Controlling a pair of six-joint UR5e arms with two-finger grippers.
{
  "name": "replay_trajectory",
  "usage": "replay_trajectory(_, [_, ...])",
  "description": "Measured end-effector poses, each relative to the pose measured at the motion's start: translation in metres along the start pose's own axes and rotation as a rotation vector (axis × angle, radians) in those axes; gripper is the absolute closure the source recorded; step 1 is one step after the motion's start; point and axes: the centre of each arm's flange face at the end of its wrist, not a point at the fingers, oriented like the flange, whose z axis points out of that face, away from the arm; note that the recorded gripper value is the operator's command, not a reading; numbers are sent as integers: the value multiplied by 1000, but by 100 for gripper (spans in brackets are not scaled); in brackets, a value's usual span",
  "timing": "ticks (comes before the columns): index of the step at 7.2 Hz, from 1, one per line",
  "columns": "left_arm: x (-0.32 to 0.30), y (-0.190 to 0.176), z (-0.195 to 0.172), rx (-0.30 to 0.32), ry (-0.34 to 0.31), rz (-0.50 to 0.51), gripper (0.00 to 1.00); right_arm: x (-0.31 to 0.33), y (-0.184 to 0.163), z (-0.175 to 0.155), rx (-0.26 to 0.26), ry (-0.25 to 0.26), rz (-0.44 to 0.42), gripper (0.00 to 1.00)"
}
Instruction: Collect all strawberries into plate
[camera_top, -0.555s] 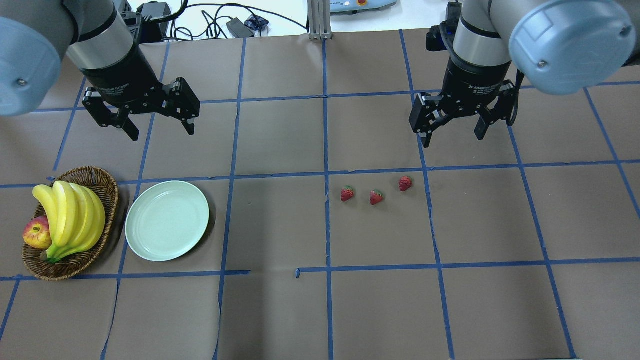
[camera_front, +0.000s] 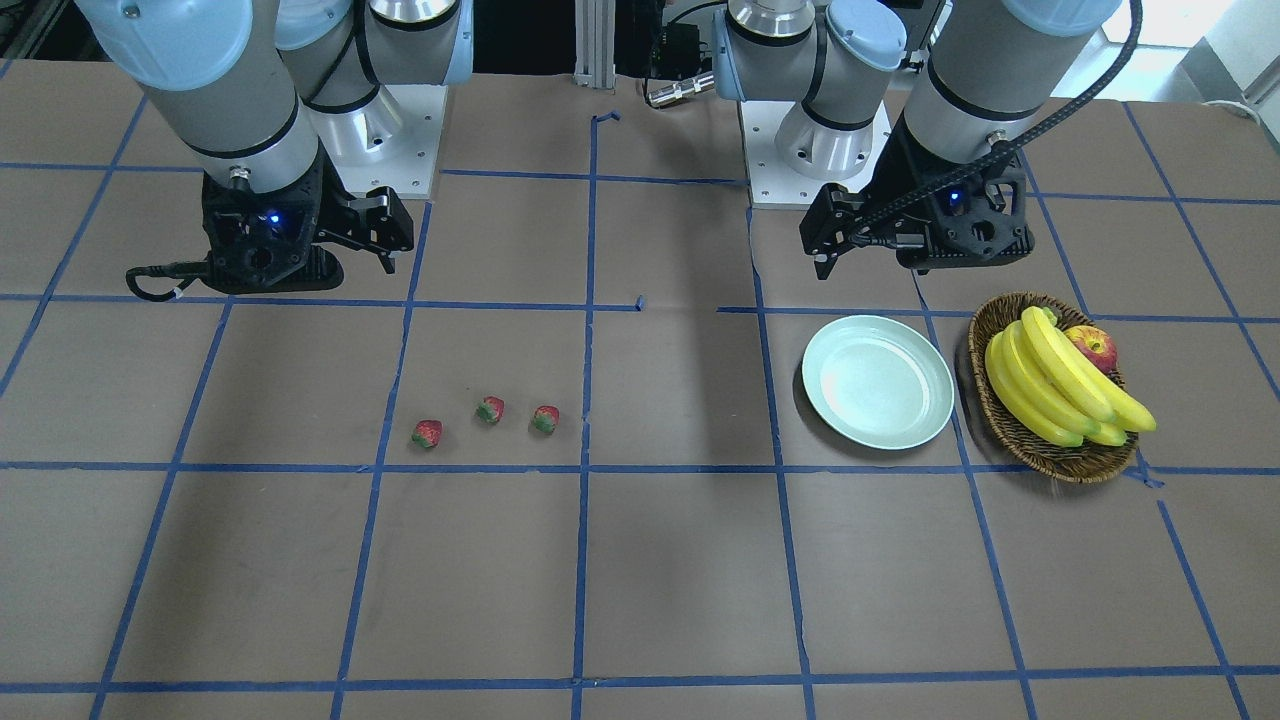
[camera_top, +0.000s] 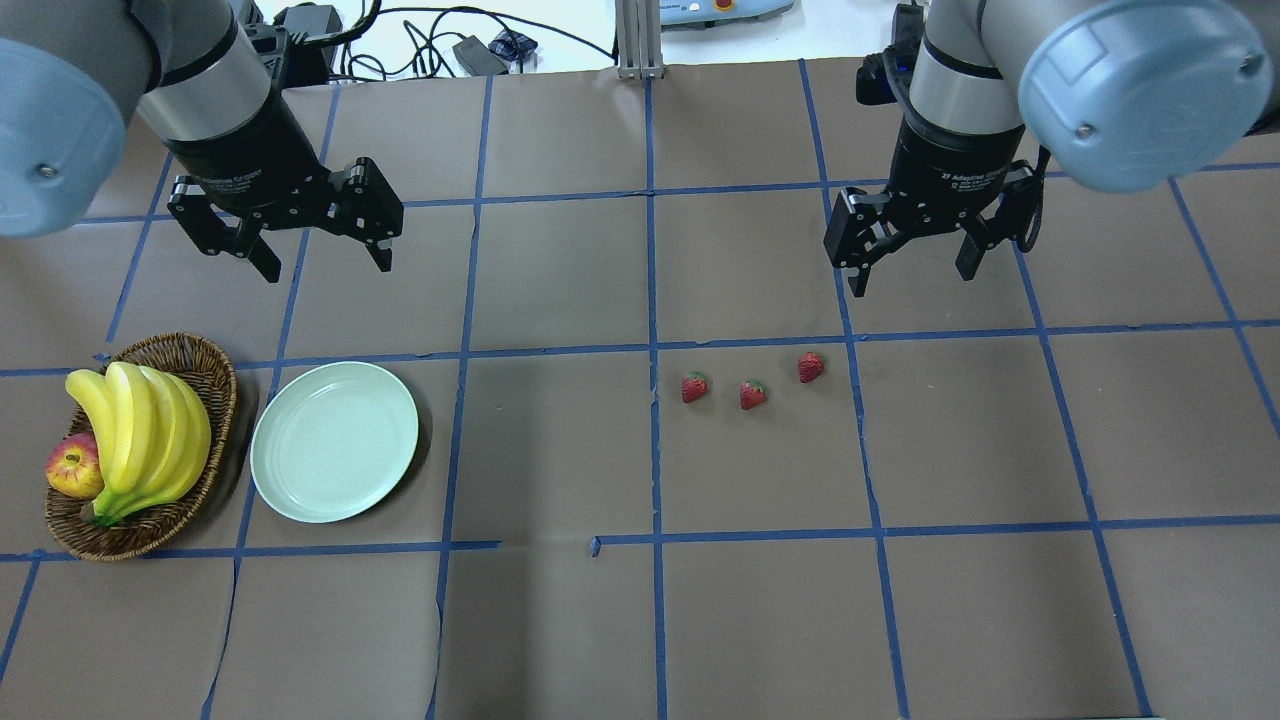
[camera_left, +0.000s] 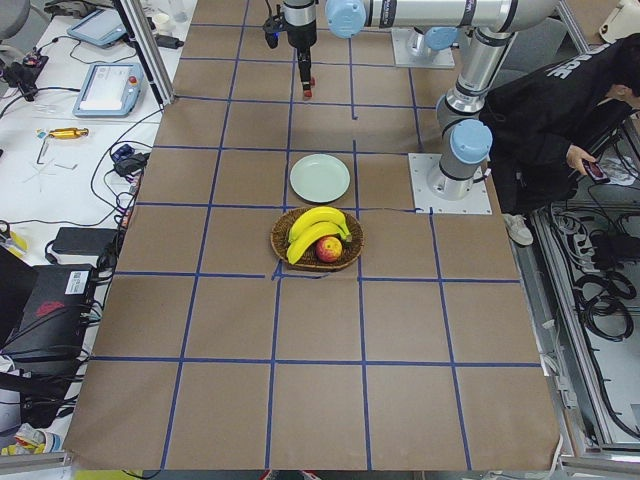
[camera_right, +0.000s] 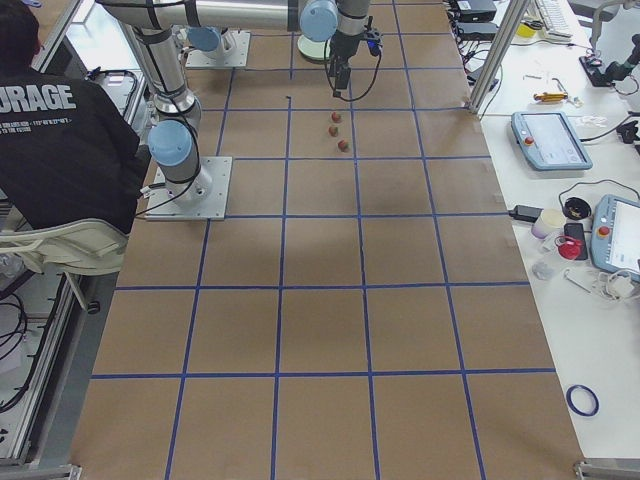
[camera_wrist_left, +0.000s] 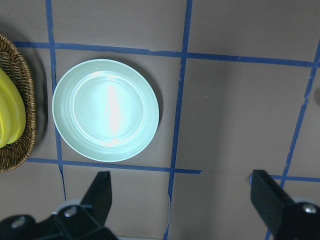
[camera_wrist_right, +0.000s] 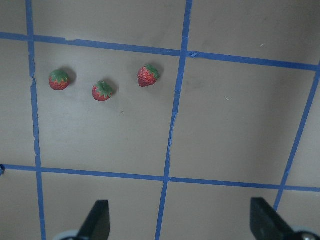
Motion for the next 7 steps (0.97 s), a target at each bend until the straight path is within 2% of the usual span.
replay_trajectory(3, [2, 3, 0, 0, 1, 2, 0, -1, 7, -17, 32, -3, 5, 0])
replay_trajectory(7, [1, 5, 0, 0, -2, -1, 0, -2, 11, -18, 34, -1, 7, 0])
